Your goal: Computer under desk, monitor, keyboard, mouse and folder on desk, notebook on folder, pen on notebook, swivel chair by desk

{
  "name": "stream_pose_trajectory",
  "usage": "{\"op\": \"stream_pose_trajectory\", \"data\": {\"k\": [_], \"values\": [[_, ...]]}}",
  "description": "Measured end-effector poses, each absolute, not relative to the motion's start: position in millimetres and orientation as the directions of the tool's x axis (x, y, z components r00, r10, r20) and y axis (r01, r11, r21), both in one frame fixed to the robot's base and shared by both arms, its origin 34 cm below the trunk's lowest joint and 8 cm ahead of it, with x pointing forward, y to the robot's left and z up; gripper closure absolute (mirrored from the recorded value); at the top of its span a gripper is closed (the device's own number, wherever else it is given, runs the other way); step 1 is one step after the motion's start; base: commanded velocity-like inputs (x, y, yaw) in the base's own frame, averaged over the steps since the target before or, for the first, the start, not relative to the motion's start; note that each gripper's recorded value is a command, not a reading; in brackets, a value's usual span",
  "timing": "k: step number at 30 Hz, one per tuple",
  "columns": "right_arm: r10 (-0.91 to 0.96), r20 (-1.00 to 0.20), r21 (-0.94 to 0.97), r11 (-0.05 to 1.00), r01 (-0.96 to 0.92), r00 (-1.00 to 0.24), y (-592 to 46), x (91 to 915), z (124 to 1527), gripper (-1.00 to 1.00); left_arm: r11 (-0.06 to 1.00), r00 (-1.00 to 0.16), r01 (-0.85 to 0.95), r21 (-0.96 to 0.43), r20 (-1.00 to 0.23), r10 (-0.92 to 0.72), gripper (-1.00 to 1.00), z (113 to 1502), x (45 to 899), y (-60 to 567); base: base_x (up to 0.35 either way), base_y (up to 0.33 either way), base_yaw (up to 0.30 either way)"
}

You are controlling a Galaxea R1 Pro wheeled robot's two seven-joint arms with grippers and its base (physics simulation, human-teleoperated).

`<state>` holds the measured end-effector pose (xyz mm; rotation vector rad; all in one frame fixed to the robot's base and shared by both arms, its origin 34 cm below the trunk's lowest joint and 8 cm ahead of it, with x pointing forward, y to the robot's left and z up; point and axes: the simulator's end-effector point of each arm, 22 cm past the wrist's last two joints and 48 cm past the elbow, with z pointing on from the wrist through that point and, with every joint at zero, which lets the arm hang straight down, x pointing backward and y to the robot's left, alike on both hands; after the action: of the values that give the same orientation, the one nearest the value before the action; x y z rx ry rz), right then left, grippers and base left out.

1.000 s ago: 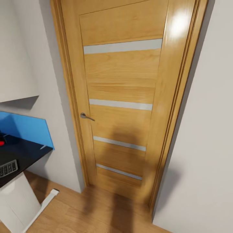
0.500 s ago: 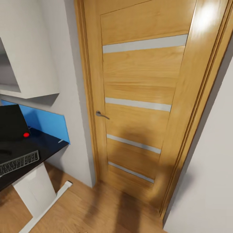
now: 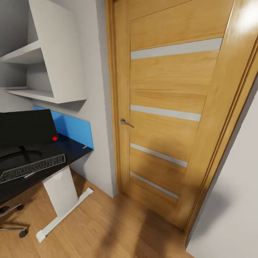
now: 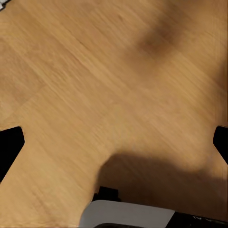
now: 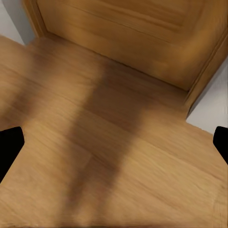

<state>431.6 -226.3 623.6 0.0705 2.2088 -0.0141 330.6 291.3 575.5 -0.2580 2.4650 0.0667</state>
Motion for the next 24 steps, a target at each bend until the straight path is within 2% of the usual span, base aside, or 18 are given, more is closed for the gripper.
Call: {"op": "stream_pose_trajectory", "data": {"k": [24], "values": [[0.048,-0.802,0.015,0.998,0.060,-0.595,-227.2,433.4,623.1,-1.00,0.973,-0.772,-0.231,-0.010,-0.607,-0.189,-1.00,573.4,325.3,298.6,-0.015,-0.012,0.274]]}}
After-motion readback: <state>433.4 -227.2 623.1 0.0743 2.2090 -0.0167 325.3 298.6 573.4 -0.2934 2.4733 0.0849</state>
